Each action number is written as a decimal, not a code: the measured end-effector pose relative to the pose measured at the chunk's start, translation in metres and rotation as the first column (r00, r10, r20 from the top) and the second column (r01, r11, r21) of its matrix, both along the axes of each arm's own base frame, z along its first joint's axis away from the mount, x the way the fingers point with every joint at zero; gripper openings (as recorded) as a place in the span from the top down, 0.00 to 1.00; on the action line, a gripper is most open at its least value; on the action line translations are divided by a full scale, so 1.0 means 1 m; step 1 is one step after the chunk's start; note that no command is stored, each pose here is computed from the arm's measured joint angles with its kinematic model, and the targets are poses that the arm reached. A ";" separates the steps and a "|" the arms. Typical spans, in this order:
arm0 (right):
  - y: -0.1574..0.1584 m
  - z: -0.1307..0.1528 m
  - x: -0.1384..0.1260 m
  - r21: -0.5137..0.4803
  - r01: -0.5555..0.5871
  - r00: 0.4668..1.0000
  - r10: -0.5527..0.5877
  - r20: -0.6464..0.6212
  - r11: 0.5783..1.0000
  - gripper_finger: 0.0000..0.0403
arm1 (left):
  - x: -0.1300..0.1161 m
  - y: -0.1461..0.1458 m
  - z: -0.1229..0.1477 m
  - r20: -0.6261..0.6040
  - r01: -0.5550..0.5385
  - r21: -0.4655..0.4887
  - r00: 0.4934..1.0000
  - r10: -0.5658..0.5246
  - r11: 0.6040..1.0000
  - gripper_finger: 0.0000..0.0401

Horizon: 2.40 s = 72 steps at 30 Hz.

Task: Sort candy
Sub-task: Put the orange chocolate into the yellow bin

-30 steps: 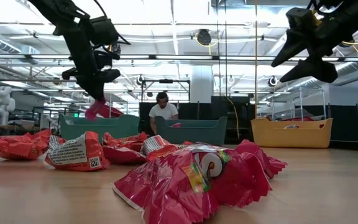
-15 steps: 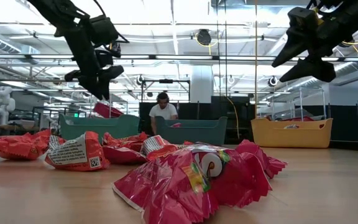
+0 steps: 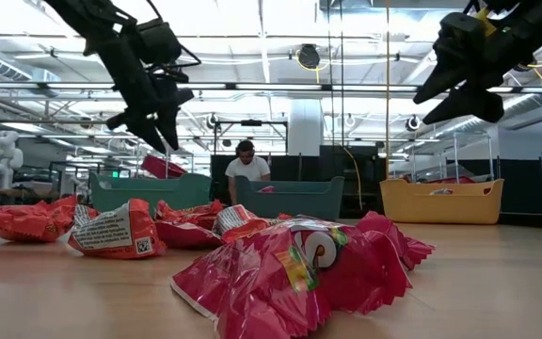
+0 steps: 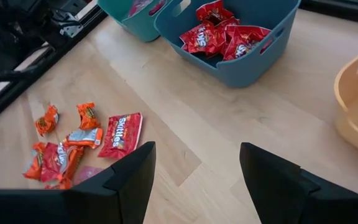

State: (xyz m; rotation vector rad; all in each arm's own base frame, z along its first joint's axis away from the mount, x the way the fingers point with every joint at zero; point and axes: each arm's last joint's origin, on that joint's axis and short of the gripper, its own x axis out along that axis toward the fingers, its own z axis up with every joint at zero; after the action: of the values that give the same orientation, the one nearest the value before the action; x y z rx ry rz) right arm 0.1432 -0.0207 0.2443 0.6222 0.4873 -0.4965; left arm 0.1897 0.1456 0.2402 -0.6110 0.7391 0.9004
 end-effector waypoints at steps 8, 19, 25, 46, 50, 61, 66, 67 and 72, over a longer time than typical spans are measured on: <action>0.000 0.000 0.000 -0.017 -0.011 1.000 0.011 -0.006 1.000 0.44 | 0.019 -0.039 0.006 0.018 0.178 0.004 0.984 -0.178 0.984 0.59; 0.000 0.000 0.000 -0.066 -0.046 0.999 0.044 -0.025 0.997 0.44 | 0.032 -0.114 0.011 0.079 0.216 -0.035 0.974 -0.212 0.976 0.59; 0.000 0.000 0.000 -0.084 -0.052 0.998 0.050 -0.033 0.995 0.44 | 0.031 -0.157 0.008 0.115 0.209 -0.091 0.973 -0.198 0.974 0.60; 0.000 0.000 0.000 -0.181 -0.129 0.990 0.116 -0.081 0.975 0.44 | 0.027 -0.217 -0.016 -0.058 0.549 -0.222 0.817 -0.574 0.805 0.60; 0.000 0.000 0.000 -0.180 -0.130 0.990 0.116 -0.082 0.975 0.44 | 0.035 -0.229 -0.035 -0.125 0.643 -0.294 0.707 -0.696 0.707 0.60; 0.000 -0.002 -0.002 -0.174 -0.134 0.988 0.116 -0.106 0.976 0.44 | 0.060 -0.249 -0.084 -0.196 0.732 -0.347 0.555 -0.808 0.587 0.60; 0.000 -0.002 -0.002 -0.189 -0.148 0.985 0.128 -0.115 0.971 0.44 | 0.063 -0.253 -0.099 -0.187 0.712 -0.445 0.520 -0.833 0.544 0.63; 0.000 -0.002 -0.002 -0.189 -0.148 0.985 0.128 -0.115 0.971 0.44 | 0.063 -0.253 -0.100 -0.184 0.710 -0.452 0.517 -0.836 0.539 0.65; 0.000 -0.003 -0.002 -0.188 -0.150 0.984 0.128 -0.123 0.971 0.44 | 0.067 -0.255 -0.092 -0.178 0.709 -0.463 0.515 -0.839 0.533 0.88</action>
State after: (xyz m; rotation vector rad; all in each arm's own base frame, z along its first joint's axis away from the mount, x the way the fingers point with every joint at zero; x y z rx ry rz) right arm 0.1410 -0.0208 0.2416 0.3692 0.5741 -0.4406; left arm 0.2572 -0.1092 0.1477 -0.3039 1.4098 -0.0090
